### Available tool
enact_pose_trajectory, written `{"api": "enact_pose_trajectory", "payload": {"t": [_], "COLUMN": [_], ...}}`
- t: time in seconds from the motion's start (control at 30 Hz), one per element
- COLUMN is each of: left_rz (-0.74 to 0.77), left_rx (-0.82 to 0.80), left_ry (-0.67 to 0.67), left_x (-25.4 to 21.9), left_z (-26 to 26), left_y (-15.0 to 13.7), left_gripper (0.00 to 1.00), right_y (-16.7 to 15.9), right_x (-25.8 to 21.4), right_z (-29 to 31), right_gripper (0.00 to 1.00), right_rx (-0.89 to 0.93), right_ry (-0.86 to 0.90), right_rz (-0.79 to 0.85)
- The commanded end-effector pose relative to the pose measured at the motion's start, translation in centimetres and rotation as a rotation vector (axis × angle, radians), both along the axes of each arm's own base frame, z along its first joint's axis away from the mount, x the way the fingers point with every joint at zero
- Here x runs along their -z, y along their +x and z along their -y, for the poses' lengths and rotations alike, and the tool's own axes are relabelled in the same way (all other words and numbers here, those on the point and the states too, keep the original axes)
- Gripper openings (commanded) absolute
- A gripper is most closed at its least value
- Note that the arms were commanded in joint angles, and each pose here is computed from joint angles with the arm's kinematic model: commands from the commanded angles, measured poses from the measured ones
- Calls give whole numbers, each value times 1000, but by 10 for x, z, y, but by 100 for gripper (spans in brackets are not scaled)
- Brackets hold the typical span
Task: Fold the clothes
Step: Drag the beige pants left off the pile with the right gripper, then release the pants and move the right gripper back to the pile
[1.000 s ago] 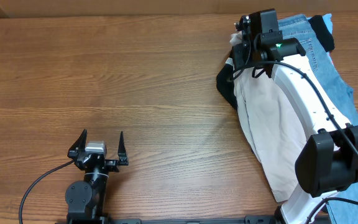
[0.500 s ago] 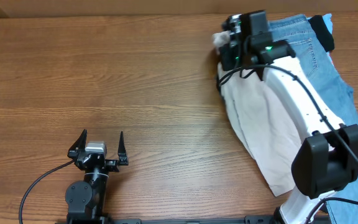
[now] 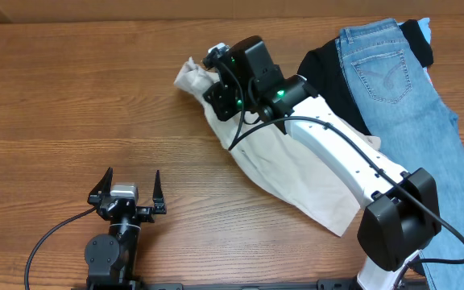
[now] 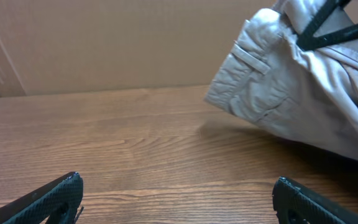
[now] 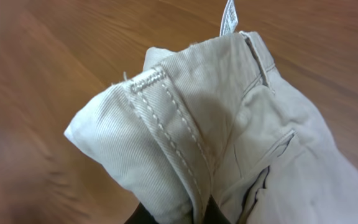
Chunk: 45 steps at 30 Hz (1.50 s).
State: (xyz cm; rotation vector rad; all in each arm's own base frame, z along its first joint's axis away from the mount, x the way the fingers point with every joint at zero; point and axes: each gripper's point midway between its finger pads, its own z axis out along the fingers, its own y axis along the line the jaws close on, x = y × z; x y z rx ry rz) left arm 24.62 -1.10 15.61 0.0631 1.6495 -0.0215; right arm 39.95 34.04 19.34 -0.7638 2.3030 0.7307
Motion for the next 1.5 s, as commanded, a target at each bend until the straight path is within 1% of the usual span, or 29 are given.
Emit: {"api": "enact_pose_trajectory", "payload": {"t": [0.0, 0.07, 0.17, 0.33, 0.4, 0.47, 0.5, 0.63, 0.77, 0.83, 0.9, 0.93, 0.97, 1.03, 1.1, 1.13, 1.2, 1.37, 1.43, 1.47], "left_rz": [4, 4, 4, 4, 4, 4, 4, 4, 4, 4, 4, 4, 4, 4, 4, 4, 4, 4, 4, 4], "left_rx": [5, 5, 5, 5, 5, 5, 5, 5, 5, 5, 5, 5, 5, 5, 5, 5, 5, 5, 5, 5], "left_ry": [12, 12, 12, 12, 12, 12, 12, 12, 12, 12, 12, 12, 12, 12, 12, 12, 12, 12, 12, 12], "left_x": [0, 0, 0, 0, 0, 0, 0, 0, 0, 0, 0, 0, 0, 0, 0, 0, 0, 0, 0, 0], "left_z": [1, 1, 1, 1, 1, 1, 1, 1, 1, 1, 1, 1, 1, 1, 1, 1, 1, 1, 1, 1], "left_y": [0, 0, 0, 0, 0, 0, 0, 0, 0, 0, 0, 0, 0, 0, 0, 0, 0, 0, 0, 0], "left_gripper": [100, 100, 100, 100, 100, 100, 100, 100, 100, 100, 100, 100, 100, 100, 100, 100, 100, 100, 100, 100], "right_y": [-21, -25, -35, -49, -51, -50, -47, -41, -4, 17, 45, 56, 65, 77, 83, 85, 89, 104, 109, 109], "right_x": [-28, -30, -33, -33, -33, -33, -34, -43, -69, -83, -95, -95, -92, -79, -61, -53, -32, 12, 34, 38], "right_z": [-28, -35, -46, -59, -61, -60, -58, -53, -9, 29, 88, 115, 144, 191, 233, 246, 272, 303, 308, 308], "right_gripper": [4, 12, 12, 12, 27, 46, 52, 52, 52, 52, 51, 46, 37, 23, 11, 8, 4, 4, 4, 4], "right_rx": [-38, -24, -34, -69, -73, -70, -65, -48, 128, 245, 368, 414, 452, 526, 579, 585, 572, 518, 497, 491], "right_ry": [122, 142, 171, 169, 169, 169, 170, 168, 77, 22, -63, -89, -117, -157, -180, -184, -164, -81, -53, -51], "right_rz": [-38, -59, -87, -90, -90, -89, -88, -75, -12, 10, 51, 56, 53, 18, -36, -57, -113, -205, -249, -256]}}
